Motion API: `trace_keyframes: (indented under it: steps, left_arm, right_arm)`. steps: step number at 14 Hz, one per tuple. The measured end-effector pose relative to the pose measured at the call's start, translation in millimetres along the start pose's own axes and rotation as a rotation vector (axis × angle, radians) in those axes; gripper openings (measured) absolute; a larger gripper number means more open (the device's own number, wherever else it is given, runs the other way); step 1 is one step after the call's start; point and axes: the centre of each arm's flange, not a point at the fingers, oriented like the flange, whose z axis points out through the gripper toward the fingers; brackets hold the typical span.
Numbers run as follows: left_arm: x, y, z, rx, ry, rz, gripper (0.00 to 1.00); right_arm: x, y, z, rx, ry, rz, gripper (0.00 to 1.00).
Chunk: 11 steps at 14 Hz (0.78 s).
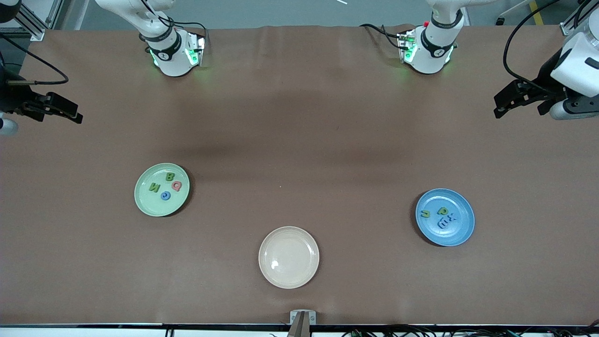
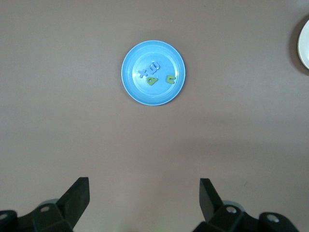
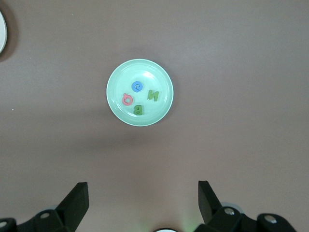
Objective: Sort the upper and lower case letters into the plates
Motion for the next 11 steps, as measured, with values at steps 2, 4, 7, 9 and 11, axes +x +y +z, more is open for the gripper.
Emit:
trace_keyframes:
  steps: [2,4,7,9,11]
  left_arm:
    - [1.1,-0.3,1.4,0.0,-0.001,-0.001,1.0]
    - [2.3,-0.9,3.4,-0.001,-0.005,-0.002,1.0]
    - [2.6,-0.5,4.0,-0.001,-0.006,0.01,1.0]
    - [2.6,-0.5,4.0,-0.001,-0.006,0.016,1.0]
    - [2.5,-1.4,3.6,-0.001,-0.005,0.052,1.0]
  right_arm:
    - [-7.3,0.6,-11.0,0.002,0.022,0.0,1.0]
    - [-13.9,1.2,-19.6,0.003,0.039,0.0,1.0]
    - [-15.2,1.8,-19.5,0.001,0.042,0.0,1.0]
    - [-14.4,2.7,-15.9,-0.006,0.039,-0.011,1.0]
    - [-14.2,3.0,-14.3,-0.008,0.037,-0.042,1.0]
